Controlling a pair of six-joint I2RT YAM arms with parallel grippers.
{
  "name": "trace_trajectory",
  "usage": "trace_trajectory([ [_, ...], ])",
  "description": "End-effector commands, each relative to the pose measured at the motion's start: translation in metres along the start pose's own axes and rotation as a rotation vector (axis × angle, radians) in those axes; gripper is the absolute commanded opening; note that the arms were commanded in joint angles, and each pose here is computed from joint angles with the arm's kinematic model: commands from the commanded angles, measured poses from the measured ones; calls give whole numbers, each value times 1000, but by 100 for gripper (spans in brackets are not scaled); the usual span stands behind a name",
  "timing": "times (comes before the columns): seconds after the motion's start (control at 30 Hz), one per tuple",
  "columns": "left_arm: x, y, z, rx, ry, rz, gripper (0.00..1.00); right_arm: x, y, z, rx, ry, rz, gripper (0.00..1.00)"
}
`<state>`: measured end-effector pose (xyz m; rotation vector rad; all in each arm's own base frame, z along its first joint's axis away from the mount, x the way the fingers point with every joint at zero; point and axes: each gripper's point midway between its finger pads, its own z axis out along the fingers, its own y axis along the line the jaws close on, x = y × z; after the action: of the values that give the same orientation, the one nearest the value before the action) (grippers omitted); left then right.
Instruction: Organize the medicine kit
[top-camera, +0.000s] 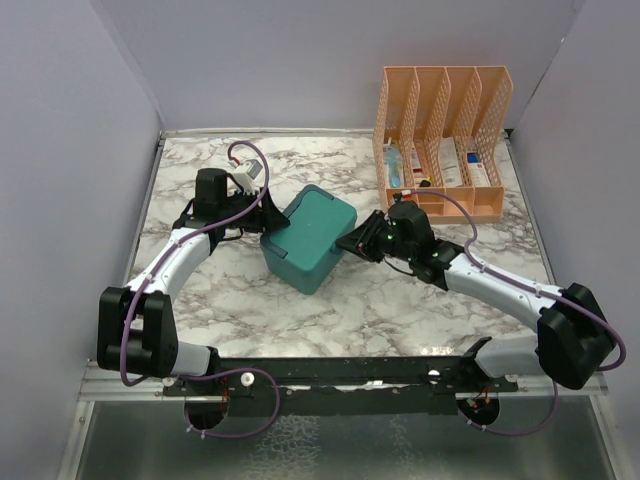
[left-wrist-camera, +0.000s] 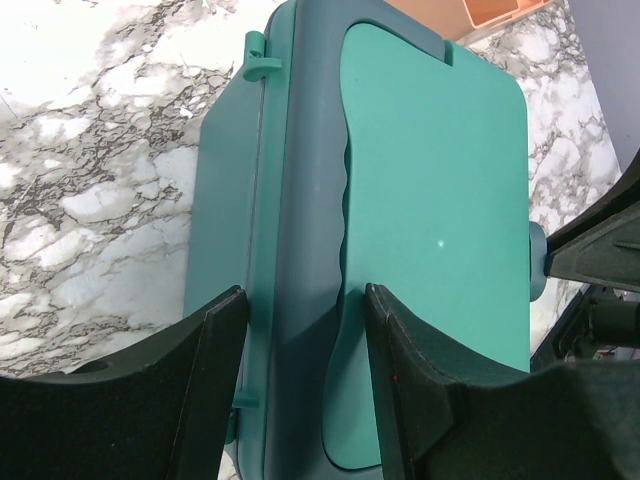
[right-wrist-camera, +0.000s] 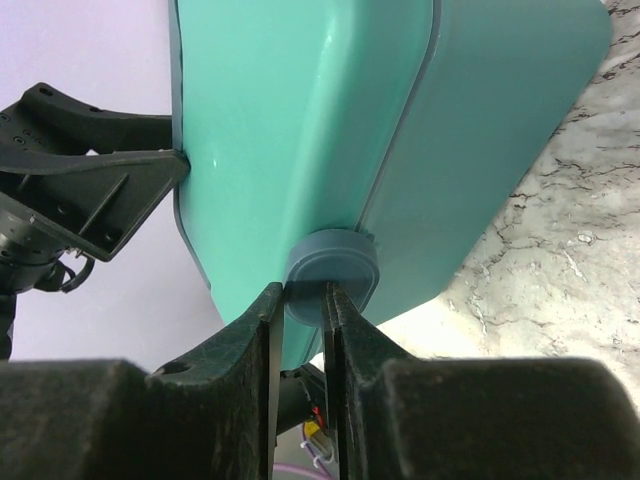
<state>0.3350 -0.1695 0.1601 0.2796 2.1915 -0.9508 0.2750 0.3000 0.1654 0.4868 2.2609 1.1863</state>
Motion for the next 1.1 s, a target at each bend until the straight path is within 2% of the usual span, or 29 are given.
trace_trajectory([
  [0.0,35,13,0,-53,98,-39,51,1,-22,10,107,-4,-22,20],
  [0.23,35,14,0,-55,100,-40,51,-2,-23,6,124,-12,-36,24],
  [0.9,35,14,1,-56,103,-42,51,-1,-25,9,147,7,-82,23],
  [1.07,35,15,2,-55,105,-43,51,-1,-12,13,52,1,-92,23],
])
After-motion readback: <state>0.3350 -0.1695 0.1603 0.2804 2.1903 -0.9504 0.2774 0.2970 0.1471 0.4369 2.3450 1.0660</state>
